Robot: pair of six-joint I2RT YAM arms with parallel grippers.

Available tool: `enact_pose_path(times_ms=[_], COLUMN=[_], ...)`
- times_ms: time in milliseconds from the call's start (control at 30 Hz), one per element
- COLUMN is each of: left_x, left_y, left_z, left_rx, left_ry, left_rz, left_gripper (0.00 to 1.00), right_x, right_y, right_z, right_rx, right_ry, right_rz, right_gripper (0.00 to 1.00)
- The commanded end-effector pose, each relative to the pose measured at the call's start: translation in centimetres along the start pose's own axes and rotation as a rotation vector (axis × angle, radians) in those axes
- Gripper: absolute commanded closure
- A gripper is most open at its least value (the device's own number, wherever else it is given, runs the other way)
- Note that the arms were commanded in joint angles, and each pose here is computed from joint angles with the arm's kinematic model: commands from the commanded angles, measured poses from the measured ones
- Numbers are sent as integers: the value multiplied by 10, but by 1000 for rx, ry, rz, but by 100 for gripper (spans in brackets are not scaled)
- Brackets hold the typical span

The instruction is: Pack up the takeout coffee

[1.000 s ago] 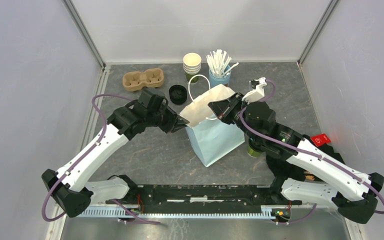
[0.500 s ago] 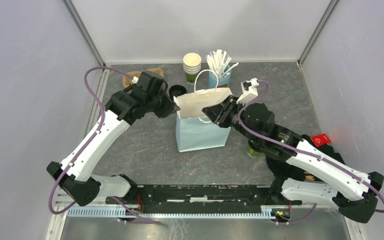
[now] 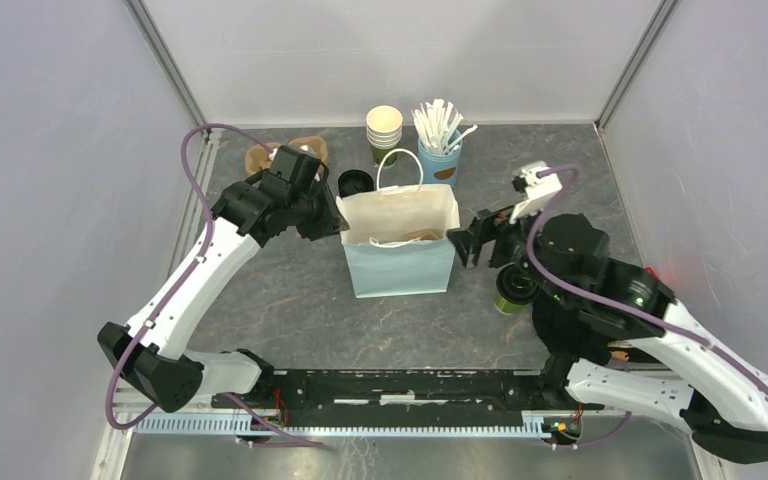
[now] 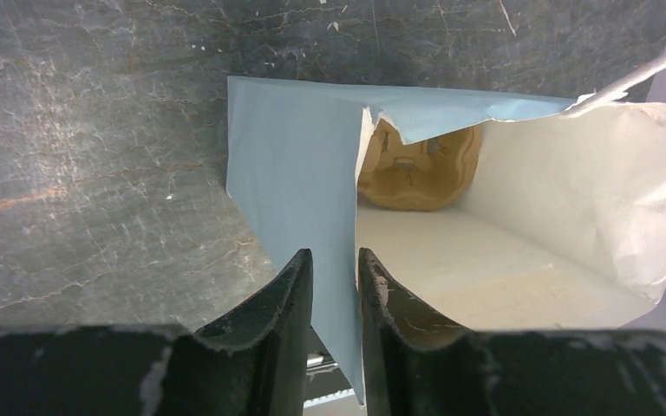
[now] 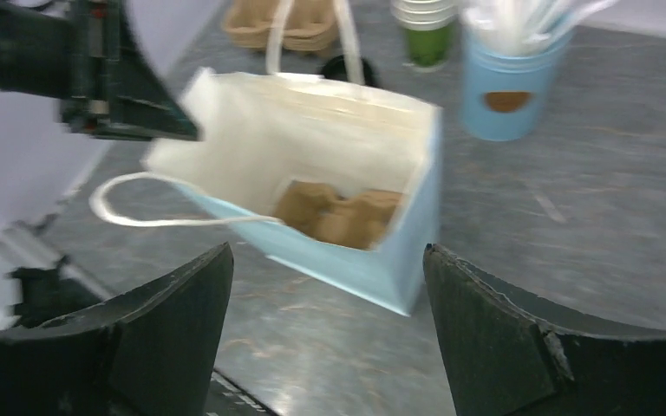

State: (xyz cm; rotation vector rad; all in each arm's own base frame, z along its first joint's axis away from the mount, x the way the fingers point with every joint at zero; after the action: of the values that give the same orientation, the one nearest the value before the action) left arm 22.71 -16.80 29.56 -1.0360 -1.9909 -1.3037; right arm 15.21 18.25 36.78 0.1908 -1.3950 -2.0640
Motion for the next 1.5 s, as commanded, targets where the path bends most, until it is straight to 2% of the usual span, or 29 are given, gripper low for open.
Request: enact_pose_path(times_ms=[0, 133, 200, 333, 433, 567, 800, 900, 1167, 1333, 1467], left_x=[12, 12, 10, 7, 7, 3, -2, -4, -11, -9, -8], left_y=[6, 11, 13, 17, 21, 21, 22, 23, 21, 22, 23], left_z=[-1, -4, -6, -7, -7, -9, -10, -10, -12, -12, -13], left_rx=[-105, -133, -148, -186, -222, -241, -256, -263, -287, -298, -306], left_ry=[-32, -26, -28, -14, -6, -22, -28, -28, -44, -40, -40], left_rz=[-30, -29, -24, -9, -12, 0, -10, -10, 21, 24, 23], left_gripper=[66, 64, 64, 63, 62, 60, 59, 59, 59, 59, 58], right_x=[33, 40, 38, 29, 21, 12, 4, 3, 5, 2, 0], right_y=[3, -8, -15, -30, -52, -76, -96, -102, -111, -113, -116], right_z=[-56, -84, -98, -128, -149, -161, -168, -171, -176, -178, -179], right_rx=[269, 334, 337, 217, 153, 113, 102, 103, 122, 123, 115], right_ry=[-339, -578, -673, -695, -678, -649, -641, -636, -643, -653, -647], right_rz=[55, 140, 219, 346, 500, 652, 729, 756, 794, 784, 780], right_gripper=[12, 3, 2, 2, 2, 2, 2, 8, 11, 19, 21])
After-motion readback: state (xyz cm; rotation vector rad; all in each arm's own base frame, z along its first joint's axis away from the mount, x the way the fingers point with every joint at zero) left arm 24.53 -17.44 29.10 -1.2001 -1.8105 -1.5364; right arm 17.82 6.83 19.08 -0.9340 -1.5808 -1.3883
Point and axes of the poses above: each gripper's point midway between its finger pads, its own x axis back along the fingers, its own z axis along the line the jaws close on, y = z × x, the point moved 6 cm from there along x, back along the fingers, and after that the axes turned 8 degrees about -x, right-handed, at the moved point
